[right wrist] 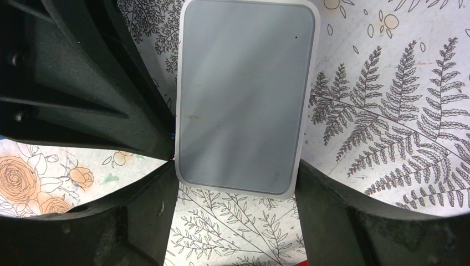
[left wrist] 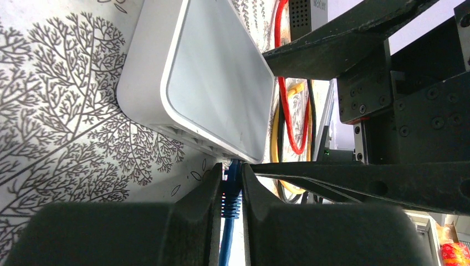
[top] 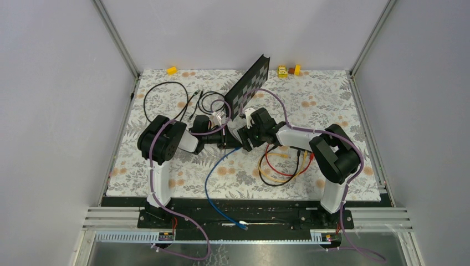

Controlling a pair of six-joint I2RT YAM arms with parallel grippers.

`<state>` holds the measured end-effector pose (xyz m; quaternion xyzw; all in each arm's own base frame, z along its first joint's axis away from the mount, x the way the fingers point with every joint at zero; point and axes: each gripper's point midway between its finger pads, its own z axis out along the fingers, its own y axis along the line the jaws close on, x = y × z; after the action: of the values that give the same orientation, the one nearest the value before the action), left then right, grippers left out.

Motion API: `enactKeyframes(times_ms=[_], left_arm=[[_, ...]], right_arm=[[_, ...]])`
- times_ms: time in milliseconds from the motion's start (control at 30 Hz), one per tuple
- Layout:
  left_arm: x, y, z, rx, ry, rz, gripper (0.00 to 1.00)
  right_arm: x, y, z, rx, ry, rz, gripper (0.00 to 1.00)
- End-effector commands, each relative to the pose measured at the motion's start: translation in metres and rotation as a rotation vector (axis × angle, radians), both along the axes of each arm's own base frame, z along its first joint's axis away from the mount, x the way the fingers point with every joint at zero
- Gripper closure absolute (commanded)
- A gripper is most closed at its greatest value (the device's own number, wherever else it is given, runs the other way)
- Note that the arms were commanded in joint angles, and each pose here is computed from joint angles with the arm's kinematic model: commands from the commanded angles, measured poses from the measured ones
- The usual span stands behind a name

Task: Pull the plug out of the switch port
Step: Pull the connector from the switch port.

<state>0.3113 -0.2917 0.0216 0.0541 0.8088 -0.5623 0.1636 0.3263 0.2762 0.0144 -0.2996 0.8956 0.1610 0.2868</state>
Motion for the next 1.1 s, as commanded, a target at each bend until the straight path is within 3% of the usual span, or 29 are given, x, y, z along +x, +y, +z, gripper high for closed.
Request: enactKeyframes(times_ms=[0,367,900,1067], left_arm=[[-0.013,0.009,-0.023,0.067,0.061,0.033,1.0],[-0.012,0.01,-0.021,0.08,0.041,0.029,1.0],[-0.014,0.007,-0.021,0.049,0.08,0.049,1.0],[-0.013,0.007,-0.017,0.054,0.06,0.045,1.0]], right_arm=[[-0.002,-0.019,-0.012,-0.078,0.03,-0.081,0.72],[0.005,-0.019,-0.002,-0.098,-0.04,-0.001,0.76],[0.014,-0.027,-0.001,-0.122,-0.06,-0.069,0.78],[0.006,-0.02,0.0,-0.082,-0.042,0.015,0.78]])
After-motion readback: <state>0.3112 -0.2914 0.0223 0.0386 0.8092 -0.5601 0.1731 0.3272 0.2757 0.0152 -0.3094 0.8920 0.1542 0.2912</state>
